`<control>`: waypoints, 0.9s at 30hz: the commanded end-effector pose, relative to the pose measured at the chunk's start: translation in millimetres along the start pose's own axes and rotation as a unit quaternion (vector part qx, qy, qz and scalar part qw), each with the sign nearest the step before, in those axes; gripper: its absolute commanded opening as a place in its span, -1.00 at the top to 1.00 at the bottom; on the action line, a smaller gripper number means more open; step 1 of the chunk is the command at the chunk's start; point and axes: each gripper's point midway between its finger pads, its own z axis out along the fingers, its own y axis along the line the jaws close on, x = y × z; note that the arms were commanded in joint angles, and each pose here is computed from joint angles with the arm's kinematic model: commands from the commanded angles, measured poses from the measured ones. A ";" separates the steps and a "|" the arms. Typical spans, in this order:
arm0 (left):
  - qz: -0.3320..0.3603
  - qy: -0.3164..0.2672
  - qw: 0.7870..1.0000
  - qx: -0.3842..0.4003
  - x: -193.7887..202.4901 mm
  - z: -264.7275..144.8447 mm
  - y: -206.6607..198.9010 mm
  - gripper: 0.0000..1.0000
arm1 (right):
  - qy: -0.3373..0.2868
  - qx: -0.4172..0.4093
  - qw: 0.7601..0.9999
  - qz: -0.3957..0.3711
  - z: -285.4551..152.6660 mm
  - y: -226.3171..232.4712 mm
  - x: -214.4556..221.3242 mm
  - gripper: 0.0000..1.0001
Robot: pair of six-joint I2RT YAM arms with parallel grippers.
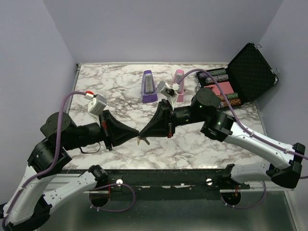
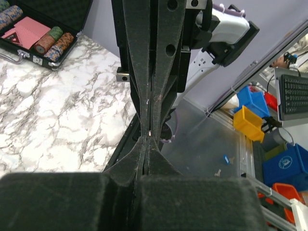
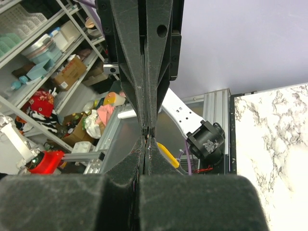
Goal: Remove the keys from the keyring
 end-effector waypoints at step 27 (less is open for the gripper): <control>-0.054 -0.139 0.989 -0.005 -31.6 5.1 2.2 1.00 | -0.074 0.020 0.997 -0.008 0.6 -4.7 -19.7 0.99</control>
